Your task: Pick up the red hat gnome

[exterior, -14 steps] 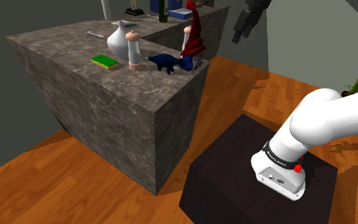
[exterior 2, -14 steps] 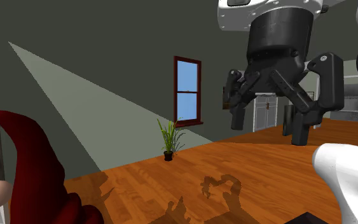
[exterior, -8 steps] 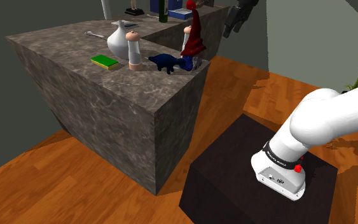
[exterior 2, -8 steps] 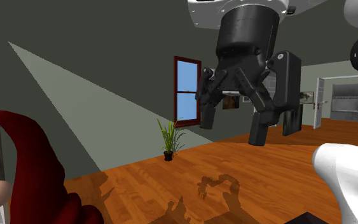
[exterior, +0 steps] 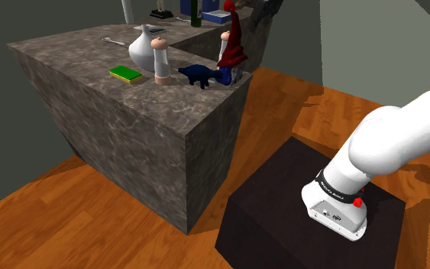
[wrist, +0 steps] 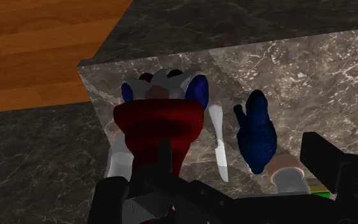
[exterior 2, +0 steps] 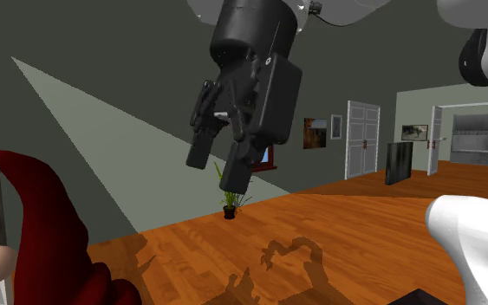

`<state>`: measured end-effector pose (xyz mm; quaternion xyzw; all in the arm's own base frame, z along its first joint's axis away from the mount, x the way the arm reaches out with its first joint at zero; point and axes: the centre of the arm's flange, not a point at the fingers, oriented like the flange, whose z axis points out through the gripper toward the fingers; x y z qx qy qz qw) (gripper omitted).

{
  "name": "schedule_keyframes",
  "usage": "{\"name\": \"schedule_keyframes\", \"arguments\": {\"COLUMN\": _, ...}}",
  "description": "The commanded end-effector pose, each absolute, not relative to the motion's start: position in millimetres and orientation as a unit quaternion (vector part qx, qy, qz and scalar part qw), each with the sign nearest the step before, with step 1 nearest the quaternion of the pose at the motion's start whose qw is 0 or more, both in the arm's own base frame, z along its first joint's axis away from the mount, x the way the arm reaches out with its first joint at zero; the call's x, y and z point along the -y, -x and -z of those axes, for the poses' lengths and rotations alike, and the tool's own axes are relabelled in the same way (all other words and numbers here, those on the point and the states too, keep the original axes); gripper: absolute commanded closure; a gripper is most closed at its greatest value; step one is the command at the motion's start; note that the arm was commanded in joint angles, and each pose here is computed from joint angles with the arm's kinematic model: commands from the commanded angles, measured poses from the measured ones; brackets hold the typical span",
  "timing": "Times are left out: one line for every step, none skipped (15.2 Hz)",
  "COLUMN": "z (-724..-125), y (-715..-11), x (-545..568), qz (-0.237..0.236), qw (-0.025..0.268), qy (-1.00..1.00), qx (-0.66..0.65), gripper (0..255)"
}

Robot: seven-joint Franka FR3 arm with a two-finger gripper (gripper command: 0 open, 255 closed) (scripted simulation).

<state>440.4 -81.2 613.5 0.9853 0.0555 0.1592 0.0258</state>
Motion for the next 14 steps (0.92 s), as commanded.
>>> {"name": "schedule_keyframes", "arguments": {"z": -618, "y": -462, "x": 87, "qz": -0.176, "qw": 0.029, "qy": -0.982, "qx": -0.059, "gripper": 0}}
{"name": "schedule_keyframes", "arguments": {"z": -620, "y": -472, "x": 90, "qz": -0.183, "qw": 0.031, "qy": -0.981, "qx": -0.060, "gripper": 0}}
{"name": "schedule_keyframes", "arguments": {"z": -622, "y": -482, "x": 93, "qz": -0.191, "qw": 0.032, "qy": -0.979, "qx": -0.062, "gripper": 0}}
{"name": "schedule_keyframes", "arguments": {"z": -625, "y": -492, "x": 96, "qz": -0.199, "qw": 0.034, "qy": -0.977, "qx": -0.063, "gripper": 0}}
{"name": "schedule_keyframes", "arguments": {"z": -627, "y": -502, "x": 99, "qz": -0.206, "qw": 0.035, "qy": -0.976, "qx": -0.065, "gripper": 0}}
{"name": "schedule_keyframes", "arguments": {"z": -630, "y": -512, "x": 102, "qz": -0.214, "qw": 0.037, "qy": -0.974, "qx": -0.067, "gripper": 0}}
{"name": "schedule_keyframes", "arguments": {"z": -633, "y": -522, "x": 105, "qz": -0.222, "qw": 0.038, "qy": -0.972, "qx": -0.068, "gripper": 0}}
{"name": "schedule_keyframes", "arguments": {"z": -636, "y": -532, "x": 107, "qz": -0.229, "qw": 0.040, "qy": -0.970, "qx": -0.070, "gripper": 0}}
{"name": "schedule_keyframes", "arguments": {"z": -639, "y": -542, "x": 110, "qz": -0.237, "qw": 0.041, "qy": -0.968, "qx": -0.071, "gripper": 0}}
{"name": "schedule_keyframes", "arguments": {"z": -643, "y": -552, "x": 113, "qz": -0.244, "qw": 0.042, "qy": -0.966, "qx": -0.073, "gripper": 0}}
{"name": "schedule_keyframes", "arguments": {"z": -646, "y": -562, "x": 116, "qz": -0.252, "qw": 0.044, "qy": -0.964, "qx": -0.074, "gripper": 0}}
{"name": "schedule_keyframes", "arguments": {"z": -650, "y": -572, "x": 118, "qz": -0.260, "qw": 0.045, "qy": -0.962, "qx": -0.076, "gripper": 0}}
{"name": "schedule_keyframes", "arguments": {"z": -651, "y": -573, "x": 119, "qz": -0.261, "qw": 0.046, "qy": -0.961, "qx": -0.076, "gripper": 0}}
{"name": "schedule_keyframes", "arguments": {"z": -645, "y": -573, "x": 119, "qz": -0.261, "qw": 0.046, "qy": -0.961, "qx": -0.076, "gripper": 0}}
